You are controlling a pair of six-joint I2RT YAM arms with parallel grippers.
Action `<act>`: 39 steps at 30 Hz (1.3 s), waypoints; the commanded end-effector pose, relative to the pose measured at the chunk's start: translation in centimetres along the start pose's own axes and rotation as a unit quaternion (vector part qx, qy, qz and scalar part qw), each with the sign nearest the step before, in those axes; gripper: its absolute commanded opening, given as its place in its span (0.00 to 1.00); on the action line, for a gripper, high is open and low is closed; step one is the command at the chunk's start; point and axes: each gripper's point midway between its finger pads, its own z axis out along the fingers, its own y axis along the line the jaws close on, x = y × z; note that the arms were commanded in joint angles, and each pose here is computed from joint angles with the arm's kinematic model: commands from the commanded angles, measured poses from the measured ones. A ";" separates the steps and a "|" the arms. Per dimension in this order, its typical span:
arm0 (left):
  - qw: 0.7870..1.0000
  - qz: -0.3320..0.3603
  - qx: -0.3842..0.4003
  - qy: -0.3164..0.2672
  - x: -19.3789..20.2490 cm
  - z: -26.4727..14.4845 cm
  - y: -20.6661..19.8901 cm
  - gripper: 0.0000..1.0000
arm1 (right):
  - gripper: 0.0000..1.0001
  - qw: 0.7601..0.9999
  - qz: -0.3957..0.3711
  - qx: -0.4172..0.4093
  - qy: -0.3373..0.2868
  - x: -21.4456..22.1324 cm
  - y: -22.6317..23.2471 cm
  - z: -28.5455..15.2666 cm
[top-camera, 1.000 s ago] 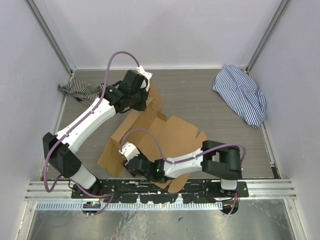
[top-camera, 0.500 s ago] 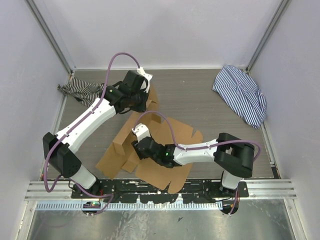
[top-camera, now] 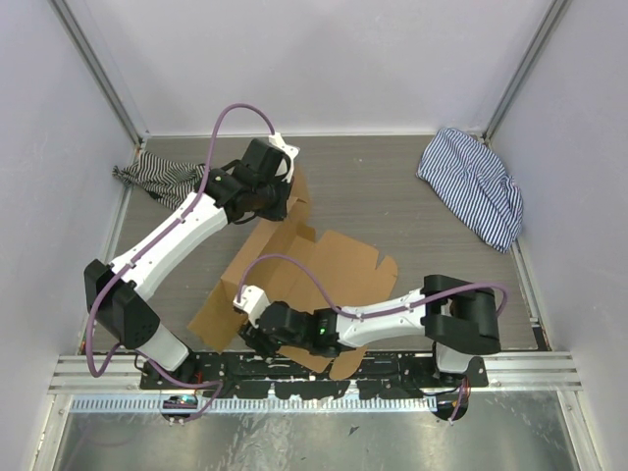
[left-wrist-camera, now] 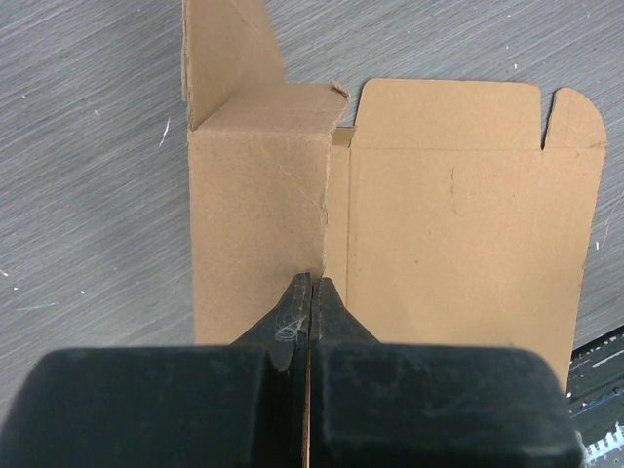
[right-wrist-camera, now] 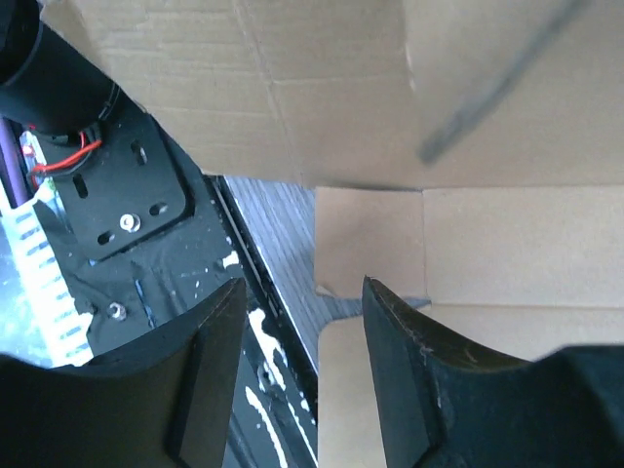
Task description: Fold the paper box
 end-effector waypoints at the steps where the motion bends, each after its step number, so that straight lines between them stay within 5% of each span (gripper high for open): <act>1: 1.000 -0.001 0.005 0.012 0.6 -0.5 -0.1 0.00 | 0.56 0.999 0.001 0.022 -0.028 -2.5 -0.2 1.3; 23: 1.000 -0.006 0.002 0.015 0.9 -0.8 0.0 0.00 | 0.56 0.991 -0.004 0.129 0.023 1.9 -2.2 3.7; 39: 1.000 -0.009 0.005 0.015 0.9 -1.3 -0.1 0.00 | 0.55 0.983 0.029 0.179 0.009 0.7 -4.5 2.6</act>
